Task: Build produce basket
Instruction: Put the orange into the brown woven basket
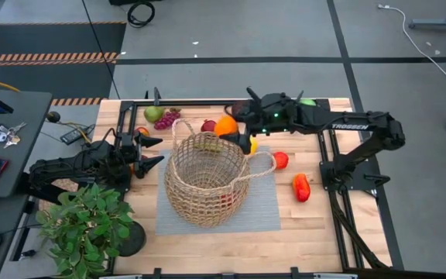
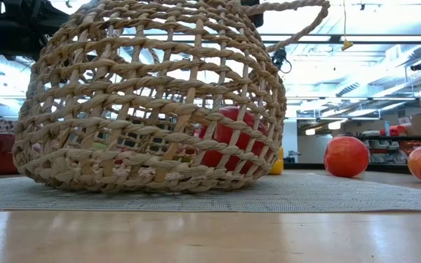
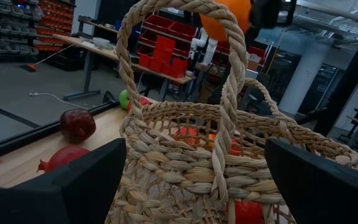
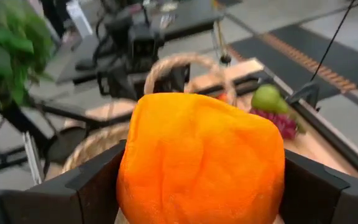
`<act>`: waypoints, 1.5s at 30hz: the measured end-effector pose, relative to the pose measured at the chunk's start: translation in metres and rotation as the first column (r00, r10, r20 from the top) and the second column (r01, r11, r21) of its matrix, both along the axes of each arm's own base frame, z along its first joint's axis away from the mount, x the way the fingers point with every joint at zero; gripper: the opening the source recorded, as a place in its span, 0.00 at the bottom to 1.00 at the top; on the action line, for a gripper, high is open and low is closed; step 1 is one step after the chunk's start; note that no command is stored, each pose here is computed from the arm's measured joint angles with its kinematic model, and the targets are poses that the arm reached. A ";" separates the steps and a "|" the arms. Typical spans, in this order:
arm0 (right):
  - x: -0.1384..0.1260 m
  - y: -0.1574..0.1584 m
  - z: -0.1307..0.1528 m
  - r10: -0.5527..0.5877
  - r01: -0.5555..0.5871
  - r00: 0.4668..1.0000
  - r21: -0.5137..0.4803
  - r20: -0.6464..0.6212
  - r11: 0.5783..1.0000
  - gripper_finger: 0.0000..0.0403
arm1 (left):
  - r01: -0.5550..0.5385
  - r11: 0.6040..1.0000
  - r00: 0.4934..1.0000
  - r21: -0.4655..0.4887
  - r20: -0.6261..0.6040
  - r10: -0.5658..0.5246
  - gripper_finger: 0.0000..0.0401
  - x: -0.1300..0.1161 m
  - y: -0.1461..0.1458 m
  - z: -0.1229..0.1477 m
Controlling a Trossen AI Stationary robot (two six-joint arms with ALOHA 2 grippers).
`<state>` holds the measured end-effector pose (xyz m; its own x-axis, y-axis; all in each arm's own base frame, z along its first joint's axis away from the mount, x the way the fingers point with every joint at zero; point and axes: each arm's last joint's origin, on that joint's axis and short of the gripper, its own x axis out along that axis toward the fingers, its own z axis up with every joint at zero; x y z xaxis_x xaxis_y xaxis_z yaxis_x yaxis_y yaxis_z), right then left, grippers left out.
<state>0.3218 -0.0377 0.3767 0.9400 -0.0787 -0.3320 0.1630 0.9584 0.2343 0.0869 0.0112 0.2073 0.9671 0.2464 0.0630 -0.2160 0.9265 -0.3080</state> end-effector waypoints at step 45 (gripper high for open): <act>0.067 0.052 -0.046 0.317 -0.493 0.870 -0.665 -0.377 0.561 0.85 | 0.000 1.000 1.000 0.000 0.000 0.000 0.97 0.000 0.000 0.000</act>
